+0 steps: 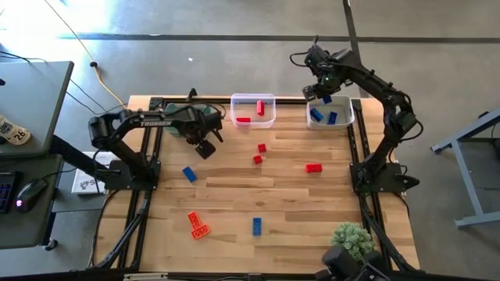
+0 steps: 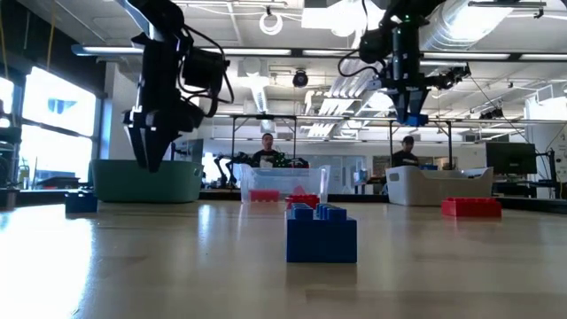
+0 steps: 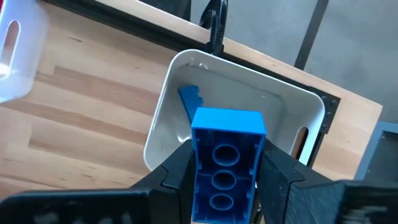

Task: Sort & place blocks by color
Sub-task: Put the blue game piece into the white bin

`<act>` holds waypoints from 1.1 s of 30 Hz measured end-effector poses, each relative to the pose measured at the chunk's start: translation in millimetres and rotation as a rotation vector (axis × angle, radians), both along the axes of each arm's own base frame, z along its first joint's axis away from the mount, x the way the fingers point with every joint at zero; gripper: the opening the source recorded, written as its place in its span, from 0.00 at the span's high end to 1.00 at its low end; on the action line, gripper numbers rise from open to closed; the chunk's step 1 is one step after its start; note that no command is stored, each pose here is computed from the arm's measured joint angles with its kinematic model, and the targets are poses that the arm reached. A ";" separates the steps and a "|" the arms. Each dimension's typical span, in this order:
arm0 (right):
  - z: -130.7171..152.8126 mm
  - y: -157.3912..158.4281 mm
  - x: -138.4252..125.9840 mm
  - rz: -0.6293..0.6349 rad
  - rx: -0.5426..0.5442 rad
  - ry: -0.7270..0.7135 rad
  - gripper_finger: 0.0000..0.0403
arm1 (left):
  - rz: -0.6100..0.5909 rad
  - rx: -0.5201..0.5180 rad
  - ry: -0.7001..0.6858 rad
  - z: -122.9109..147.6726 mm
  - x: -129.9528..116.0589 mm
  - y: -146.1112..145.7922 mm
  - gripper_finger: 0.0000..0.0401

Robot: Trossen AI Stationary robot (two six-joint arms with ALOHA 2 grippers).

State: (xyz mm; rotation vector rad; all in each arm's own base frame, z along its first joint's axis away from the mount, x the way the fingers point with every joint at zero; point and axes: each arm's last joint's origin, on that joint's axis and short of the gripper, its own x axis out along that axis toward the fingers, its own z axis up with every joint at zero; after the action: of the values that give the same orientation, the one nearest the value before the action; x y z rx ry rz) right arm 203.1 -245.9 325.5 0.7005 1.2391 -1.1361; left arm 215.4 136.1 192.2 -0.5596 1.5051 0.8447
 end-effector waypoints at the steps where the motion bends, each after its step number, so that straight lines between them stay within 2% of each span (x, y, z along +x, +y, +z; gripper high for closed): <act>1: 0.0 -0.9 -1.2 -0.001 0.001 0.000 0.74 | 0.009 0.001 0.001 0.0 -1.7 2.7 0.38; 11: -0.2 -8.1 -10.3 0.020 0.024 -0.008 0.74 | 0.069 0.037 0.014 0.2 -16.3 25.6 0.38; 21: -0.2 -9.5 -11.9 0.038 0.025 -0.003 0.74 | 0.123 0.081 -0.037 0.3 -22.6 43.5 0.38; 28: -0.7 -7.1 -12.5 0.043 0.062 -0.012 0.74 | 0.107 0.082 -0.050 0.7 -22.1 44.8 0.38; 33: -1.3 -3.5 -15.3 0.015 0.095 0.015 0.74 | 0.076 0.048 -0.123 8.4 -17.5 35.5 0.38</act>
State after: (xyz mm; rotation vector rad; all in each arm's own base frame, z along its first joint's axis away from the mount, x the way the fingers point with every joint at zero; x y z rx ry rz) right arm 187.8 -249.4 324.2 0.7537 1.3156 -1.0772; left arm 197.9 171.7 200.6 -0.6248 1.3556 0.8872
